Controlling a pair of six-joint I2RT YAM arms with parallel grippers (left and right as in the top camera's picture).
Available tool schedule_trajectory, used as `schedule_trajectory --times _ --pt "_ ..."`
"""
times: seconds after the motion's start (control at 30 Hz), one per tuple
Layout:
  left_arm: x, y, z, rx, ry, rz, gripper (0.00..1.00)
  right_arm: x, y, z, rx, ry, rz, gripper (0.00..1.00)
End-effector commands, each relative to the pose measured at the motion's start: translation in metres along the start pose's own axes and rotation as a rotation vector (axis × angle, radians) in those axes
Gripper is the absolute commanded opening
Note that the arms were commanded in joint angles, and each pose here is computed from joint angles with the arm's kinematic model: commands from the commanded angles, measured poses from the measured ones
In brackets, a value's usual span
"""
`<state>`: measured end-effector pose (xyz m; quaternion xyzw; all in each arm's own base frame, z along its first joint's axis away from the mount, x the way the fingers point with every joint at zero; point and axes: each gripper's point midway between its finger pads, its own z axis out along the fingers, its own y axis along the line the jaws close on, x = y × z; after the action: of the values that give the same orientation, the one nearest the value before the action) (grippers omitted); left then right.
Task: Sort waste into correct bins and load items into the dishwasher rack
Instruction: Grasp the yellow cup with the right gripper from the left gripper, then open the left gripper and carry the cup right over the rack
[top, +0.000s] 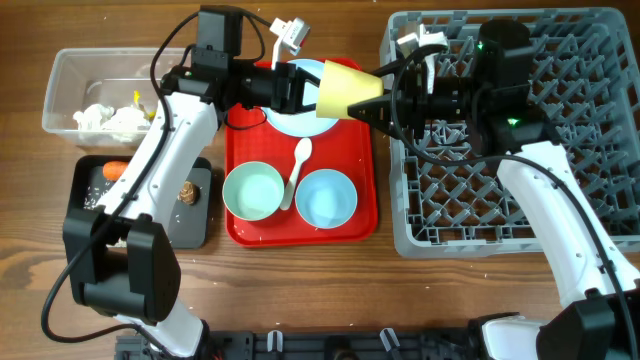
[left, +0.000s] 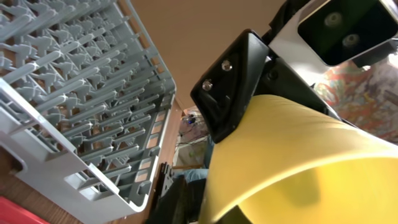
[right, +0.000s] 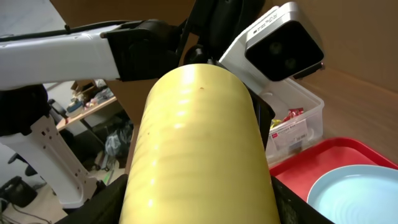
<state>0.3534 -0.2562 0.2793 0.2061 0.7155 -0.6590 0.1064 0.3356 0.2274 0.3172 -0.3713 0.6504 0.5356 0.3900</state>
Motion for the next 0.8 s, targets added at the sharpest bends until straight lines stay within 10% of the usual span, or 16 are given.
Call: schedule_trajectory --times 0.0,0.77 --pt "-0.007 0.013 -0.002 -0.092 -0.035 0.009 0.14 -0.006 0.019 0.002 -0.090 0.000 -0.005 0.47" --pt "-0.014 0.073 -0.098 -0.362 -0.241 -0.243 0.05 -0.007 -0.086 -0.044 0.488 -0.095 0.254 0.41"
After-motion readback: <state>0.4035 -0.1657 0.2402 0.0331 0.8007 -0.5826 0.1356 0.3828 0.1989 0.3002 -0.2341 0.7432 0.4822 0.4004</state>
